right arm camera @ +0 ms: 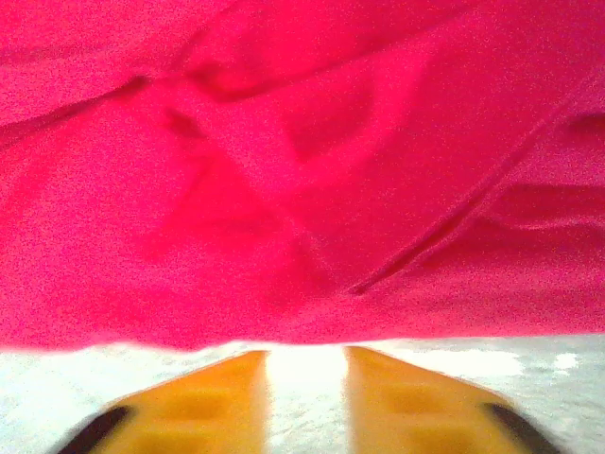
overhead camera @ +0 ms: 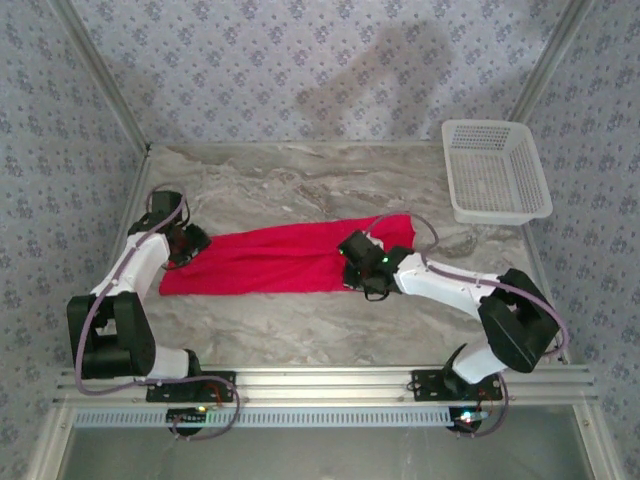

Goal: Fold the inside-out t-shirt

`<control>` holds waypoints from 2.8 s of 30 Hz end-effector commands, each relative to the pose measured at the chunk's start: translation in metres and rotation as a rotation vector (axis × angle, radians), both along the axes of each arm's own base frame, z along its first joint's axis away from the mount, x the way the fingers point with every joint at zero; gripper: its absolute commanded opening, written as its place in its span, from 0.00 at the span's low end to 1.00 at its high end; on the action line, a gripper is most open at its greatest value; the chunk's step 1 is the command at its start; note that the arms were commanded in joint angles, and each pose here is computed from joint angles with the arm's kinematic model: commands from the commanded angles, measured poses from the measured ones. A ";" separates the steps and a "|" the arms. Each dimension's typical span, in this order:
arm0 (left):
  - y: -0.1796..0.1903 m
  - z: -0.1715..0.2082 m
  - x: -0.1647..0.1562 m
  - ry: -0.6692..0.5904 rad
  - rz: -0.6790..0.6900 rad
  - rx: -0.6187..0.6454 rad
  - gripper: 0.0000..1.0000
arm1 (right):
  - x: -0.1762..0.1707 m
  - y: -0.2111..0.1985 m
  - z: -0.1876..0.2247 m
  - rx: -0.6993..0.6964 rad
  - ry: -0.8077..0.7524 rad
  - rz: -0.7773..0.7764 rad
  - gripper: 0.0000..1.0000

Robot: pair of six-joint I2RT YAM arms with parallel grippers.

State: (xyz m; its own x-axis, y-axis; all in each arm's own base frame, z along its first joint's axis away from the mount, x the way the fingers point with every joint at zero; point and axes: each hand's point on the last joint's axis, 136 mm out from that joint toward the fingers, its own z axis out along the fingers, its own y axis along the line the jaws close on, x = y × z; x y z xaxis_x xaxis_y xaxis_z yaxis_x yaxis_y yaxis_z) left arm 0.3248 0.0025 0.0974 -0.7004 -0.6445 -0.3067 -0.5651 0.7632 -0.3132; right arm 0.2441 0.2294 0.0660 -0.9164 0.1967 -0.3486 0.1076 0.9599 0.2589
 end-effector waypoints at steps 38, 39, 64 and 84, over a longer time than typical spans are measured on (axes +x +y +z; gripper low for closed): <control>0.036 -0.024 0.023 0.088 0.096 -0.209 0.44 | 0.015 -0.065 0.009 -0.013 0.077 -0.022 0.71; 0.039 -0.025 0.023 0.086 0.114 -0.227 0.45 | 0.024 -0.065 0.016 -0.004 0.055 -0.035 0.71; 0.068 -0.029 -0.004 0.214 0.237 -0.161 0.48 | 0.117 0.000 0.042 0.175 -0.002 0.083 0.71; 0.061 -0.064 0.013 0.249 0.233 -0.199 0.08 | 0.117 -0.006 0.043 0.197 0.009 0.064 0.71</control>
